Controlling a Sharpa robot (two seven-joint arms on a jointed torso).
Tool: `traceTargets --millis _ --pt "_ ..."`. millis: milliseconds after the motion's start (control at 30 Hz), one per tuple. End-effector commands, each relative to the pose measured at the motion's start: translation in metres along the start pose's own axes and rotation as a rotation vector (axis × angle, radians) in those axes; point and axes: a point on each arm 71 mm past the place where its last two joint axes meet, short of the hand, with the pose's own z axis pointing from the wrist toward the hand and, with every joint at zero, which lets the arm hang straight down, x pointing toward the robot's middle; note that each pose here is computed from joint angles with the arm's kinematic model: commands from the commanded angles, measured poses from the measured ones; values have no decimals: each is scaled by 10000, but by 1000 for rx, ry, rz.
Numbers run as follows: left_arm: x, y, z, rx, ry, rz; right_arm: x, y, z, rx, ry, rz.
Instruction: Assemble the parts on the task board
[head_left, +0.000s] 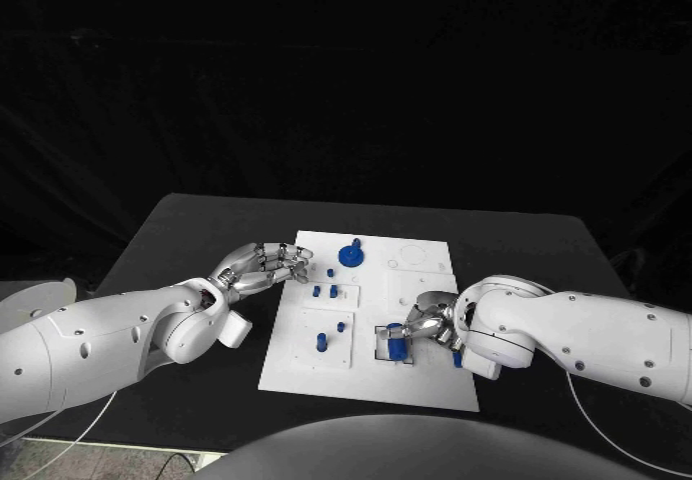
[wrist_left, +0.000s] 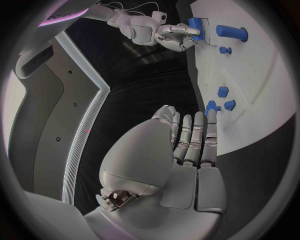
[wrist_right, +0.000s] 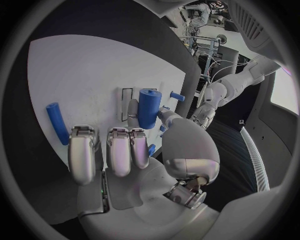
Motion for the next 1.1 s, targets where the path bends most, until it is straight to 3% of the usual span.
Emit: traceTargets --millis 33,1100 --pt "23 -8 8 6 19 -14 34 -24 15 26 23 -36" --pt "28 21 13 -7 27 -19 75 -4 30 13 39 -45"
